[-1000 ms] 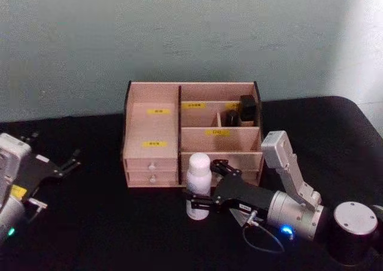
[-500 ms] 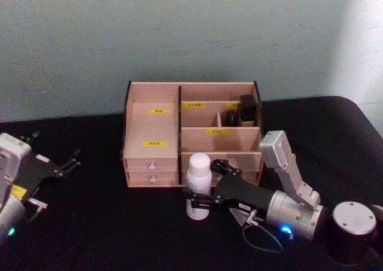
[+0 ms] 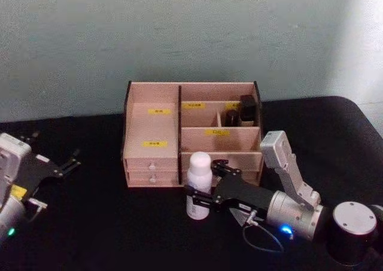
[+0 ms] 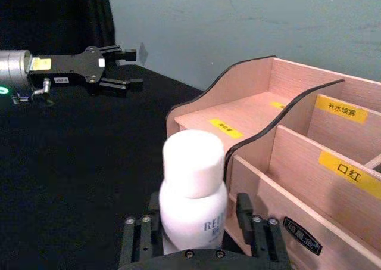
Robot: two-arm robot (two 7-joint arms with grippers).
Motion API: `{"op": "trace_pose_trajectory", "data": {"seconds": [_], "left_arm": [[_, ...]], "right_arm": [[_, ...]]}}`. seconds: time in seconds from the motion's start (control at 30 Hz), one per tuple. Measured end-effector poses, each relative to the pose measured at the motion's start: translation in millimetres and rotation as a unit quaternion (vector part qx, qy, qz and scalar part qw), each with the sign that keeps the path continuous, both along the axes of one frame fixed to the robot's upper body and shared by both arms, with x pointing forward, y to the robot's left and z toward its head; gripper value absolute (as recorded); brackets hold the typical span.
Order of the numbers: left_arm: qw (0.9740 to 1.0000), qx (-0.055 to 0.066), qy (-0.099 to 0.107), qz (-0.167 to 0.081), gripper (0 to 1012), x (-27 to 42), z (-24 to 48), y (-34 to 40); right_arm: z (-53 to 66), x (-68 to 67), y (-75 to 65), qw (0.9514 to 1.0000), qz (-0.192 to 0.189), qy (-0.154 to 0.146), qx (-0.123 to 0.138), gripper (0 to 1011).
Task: Pick up the facial cleanser and watermelon frost from the table and place them into the tiered storage box.
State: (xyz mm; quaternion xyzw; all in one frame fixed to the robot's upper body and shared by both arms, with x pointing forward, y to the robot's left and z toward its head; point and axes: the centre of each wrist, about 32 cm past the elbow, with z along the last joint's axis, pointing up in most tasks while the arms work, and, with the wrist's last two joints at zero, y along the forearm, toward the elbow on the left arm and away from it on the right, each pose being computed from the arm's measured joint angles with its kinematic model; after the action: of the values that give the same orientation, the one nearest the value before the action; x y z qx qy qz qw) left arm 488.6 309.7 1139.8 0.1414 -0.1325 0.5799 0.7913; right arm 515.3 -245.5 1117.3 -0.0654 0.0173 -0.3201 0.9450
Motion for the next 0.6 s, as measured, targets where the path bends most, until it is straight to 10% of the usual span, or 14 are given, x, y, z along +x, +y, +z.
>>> {"op": "trace_pose_trajectory", "data": {"seconds": [0.23, 0.6], "left_arm": [[1.0, 0.0, 0.0, 0.0, 1001, 0.0, 0.0, 0.0], [1.0, 0.0, 0.0, 0.0, 1001, 0.0, 0.0, 0.0]], "right_arm": [[0.0, 0.0, -0.1, 1.0, 0.0, 0.0, 0.0, 605], [0.0, 0.0, 0.0, 1.0, 0.001, 0.0, 0.0, 593]]}}
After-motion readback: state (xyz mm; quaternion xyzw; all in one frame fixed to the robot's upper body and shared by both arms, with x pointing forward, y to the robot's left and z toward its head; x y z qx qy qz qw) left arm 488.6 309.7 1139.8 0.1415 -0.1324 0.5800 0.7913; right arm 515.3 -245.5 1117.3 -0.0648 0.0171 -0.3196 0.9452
